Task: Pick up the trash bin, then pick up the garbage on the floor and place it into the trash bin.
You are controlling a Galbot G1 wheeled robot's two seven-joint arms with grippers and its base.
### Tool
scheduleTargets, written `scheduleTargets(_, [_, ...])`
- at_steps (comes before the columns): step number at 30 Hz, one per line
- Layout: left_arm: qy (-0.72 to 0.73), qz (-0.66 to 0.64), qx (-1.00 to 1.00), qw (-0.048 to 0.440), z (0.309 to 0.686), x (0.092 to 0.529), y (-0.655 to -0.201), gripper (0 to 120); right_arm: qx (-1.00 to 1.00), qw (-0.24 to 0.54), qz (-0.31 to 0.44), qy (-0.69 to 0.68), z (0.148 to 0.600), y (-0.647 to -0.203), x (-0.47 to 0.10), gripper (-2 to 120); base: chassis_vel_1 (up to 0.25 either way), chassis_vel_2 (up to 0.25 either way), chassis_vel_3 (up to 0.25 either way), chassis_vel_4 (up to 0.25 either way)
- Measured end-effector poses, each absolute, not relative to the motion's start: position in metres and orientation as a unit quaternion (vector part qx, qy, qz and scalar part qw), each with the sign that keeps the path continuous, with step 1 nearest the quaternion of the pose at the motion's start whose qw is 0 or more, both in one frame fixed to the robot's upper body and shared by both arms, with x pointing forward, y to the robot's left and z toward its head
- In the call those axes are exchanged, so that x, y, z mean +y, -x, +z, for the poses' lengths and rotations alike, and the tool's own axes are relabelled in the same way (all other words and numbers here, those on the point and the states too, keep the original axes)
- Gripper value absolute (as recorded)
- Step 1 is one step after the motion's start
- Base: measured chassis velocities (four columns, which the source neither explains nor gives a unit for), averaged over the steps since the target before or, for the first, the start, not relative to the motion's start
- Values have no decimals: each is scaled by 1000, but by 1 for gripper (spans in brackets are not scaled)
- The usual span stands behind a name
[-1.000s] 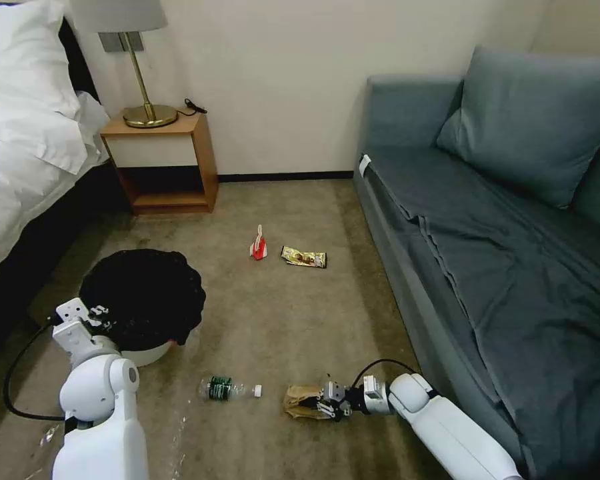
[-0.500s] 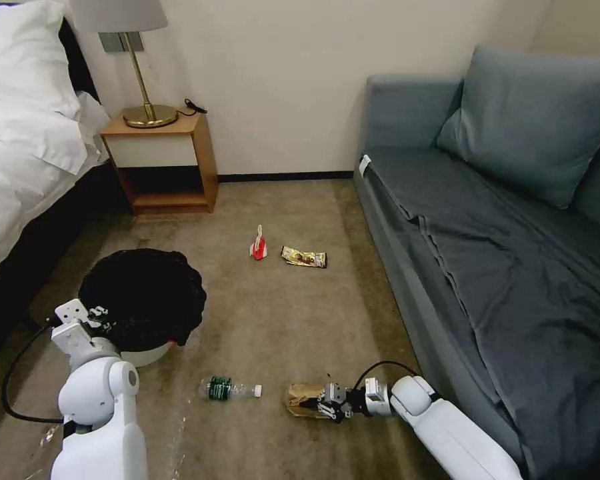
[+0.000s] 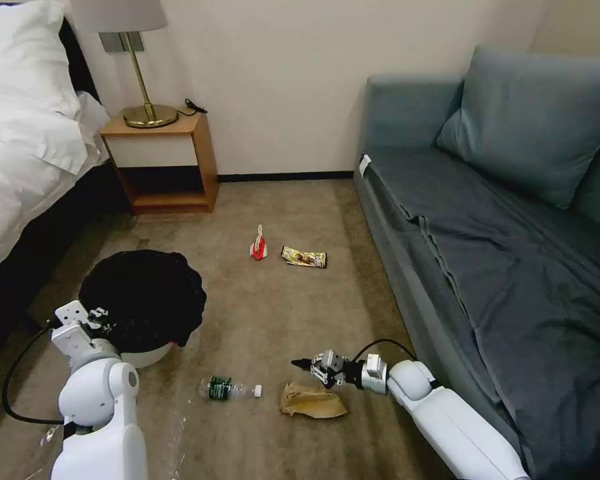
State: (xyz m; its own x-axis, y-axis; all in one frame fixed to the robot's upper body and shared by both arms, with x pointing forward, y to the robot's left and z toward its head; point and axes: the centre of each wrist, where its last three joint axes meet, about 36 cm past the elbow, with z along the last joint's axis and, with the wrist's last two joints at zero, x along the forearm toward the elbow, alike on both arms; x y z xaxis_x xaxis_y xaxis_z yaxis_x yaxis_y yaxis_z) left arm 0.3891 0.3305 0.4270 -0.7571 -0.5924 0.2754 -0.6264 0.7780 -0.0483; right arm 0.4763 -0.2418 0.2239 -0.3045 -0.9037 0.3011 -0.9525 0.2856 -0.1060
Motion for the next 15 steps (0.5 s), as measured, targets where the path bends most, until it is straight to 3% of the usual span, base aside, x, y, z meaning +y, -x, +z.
scheduleTargets(6, [-326, 68, -935, 122, 428, 332, -390, 4, -784, 115, 149, -592, 214, -466, -245, 4, 0, 0, 0, 0])
scheduleTargets(11, [-328, 68, -935, 120, 429, 334, -391, 4, -767, 134, 158, -607, 210, -463, -243, 25, 0, 0, 0, 0])
scheduleTargets(15, [-328, 68, -934, 121, 429, 334, -391, 4, -763, 138, 159, -611, 209, -463, -242, 33, 0, 0, 0, 0])
